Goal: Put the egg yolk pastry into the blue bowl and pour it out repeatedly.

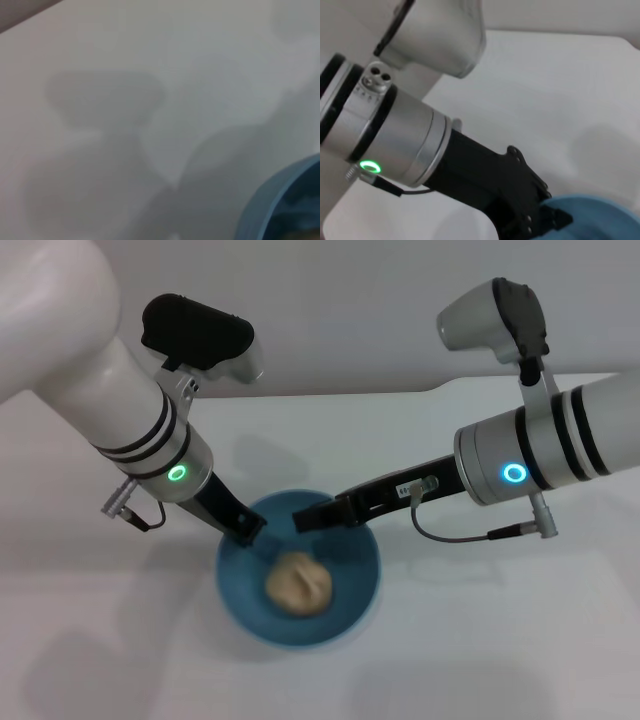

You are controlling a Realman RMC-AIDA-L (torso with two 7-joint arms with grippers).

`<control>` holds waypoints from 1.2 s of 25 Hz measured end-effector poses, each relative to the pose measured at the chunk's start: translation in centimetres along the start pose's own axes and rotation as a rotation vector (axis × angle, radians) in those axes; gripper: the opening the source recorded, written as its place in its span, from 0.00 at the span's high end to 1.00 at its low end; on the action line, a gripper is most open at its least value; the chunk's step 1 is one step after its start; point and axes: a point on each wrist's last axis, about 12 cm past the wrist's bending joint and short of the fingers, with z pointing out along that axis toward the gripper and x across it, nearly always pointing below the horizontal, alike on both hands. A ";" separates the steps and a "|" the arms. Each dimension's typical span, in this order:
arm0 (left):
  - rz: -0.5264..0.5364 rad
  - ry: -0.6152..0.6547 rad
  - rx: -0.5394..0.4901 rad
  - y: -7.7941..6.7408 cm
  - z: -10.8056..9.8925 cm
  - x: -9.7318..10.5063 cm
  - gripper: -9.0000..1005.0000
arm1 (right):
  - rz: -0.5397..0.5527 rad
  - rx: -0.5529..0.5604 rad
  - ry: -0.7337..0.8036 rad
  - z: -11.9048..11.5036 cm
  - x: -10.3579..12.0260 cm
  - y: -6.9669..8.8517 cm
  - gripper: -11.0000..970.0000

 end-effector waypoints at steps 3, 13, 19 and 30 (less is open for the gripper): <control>0.005 0.004 0.000 -0.1 0.0 0.0 0.97 | 0.013 -0.002 -0.007 -0.1 0.2 -0.2 0.84; 0.004 0.009 0.000 0.0 0.1 0.1 0.95 | 0.078 0.024 -0.155 -4.0 0.6 -1.1 0.66; 0.000 0.032 0.002 -0.1 0.2 0.4 0.94 | 0.171 0.047 -0.239 -7.3 2.1 -2.8 0.66; 0.006 0.028 0.001 -0.5 0.4 0.1 0.91 | 0.237 0.071 -0.254 -8.3 4.2 -4.2 0.66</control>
